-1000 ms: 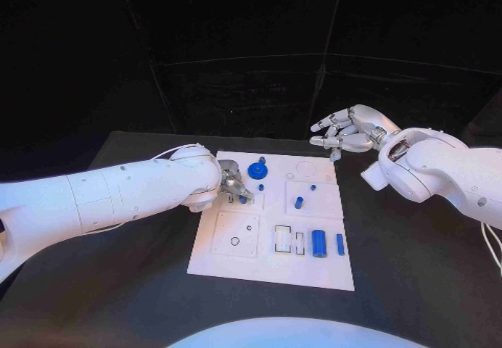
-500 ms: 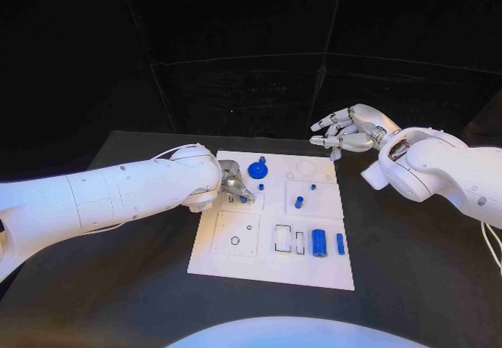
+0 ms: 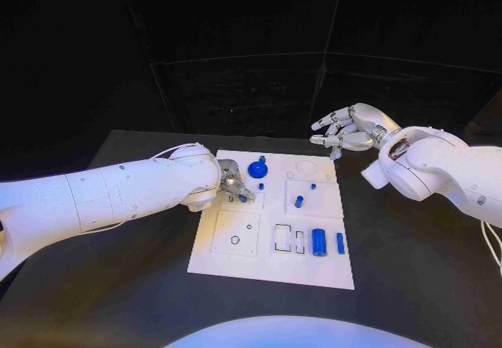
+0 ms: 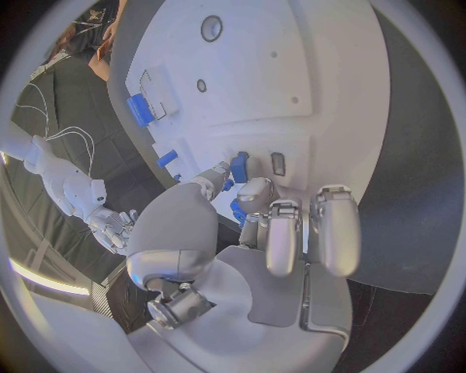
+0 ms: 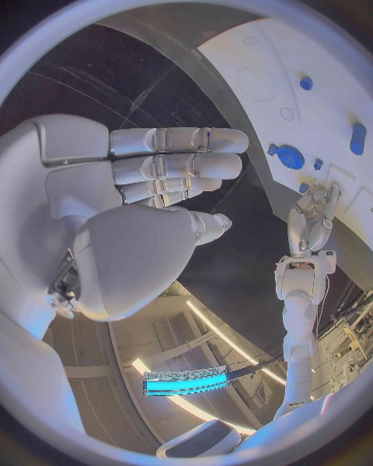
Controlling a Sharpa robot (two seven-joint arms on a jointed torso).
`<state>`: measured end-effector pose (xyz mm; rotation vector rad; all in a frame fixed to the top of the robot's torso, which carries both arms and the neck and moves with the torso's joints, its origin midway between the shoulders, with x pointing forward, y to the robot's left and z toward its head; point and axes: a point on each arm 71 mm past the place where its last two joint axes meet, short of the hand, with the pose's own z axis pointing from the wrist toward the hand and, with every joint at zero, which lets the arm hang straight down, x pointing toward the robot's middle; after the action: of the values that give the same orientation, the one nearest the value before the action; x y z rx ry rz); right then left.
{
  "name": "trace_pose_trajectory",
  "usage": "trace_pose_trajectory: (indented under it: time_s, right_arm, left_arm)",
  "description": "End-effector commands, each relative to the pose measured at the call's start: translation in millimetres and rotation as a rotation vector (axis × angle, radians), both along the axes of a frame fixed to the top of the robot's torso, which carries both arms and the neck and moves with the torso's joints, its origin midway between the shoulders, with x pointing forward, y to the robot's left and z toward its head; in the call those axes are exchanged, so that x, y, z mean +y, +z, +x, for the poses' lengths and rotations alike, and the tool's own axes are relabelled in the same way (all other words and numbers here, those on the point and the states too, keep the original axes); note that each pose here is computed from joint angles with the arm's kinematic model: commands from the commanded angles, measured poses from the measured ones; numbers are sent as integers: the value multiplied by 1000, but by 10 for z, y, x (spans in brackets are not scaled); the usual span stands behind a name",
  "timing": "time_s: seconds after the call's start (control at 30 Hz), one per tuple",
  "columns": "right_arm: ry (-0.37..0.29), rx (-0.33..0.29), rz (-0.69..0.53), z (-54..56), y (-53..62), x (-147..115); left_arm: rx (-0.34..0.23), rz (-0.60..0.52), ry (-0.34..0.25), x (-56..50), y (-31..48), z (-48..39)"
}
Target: Assemble the parts on the task board
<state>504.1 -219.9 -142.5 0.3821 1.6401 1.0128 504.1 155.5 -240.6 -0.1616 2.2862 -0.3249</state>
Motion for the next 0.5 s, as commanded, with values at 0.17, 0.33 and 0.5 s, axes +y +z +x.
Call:
trace_pose_trajectory:
  time_s: [0.17,0.33,0.5]
  right_arm:
    - [6,-8,1,3,17,9]
    - [6,-8,1,4,16,10]
    - [7,-7,1,5,15,11]
  left_arm:
    - [9,8,3,13,2,-4]
    - [11,9,0,7,3,-13]
    - [9,6,0,7,5,-18]
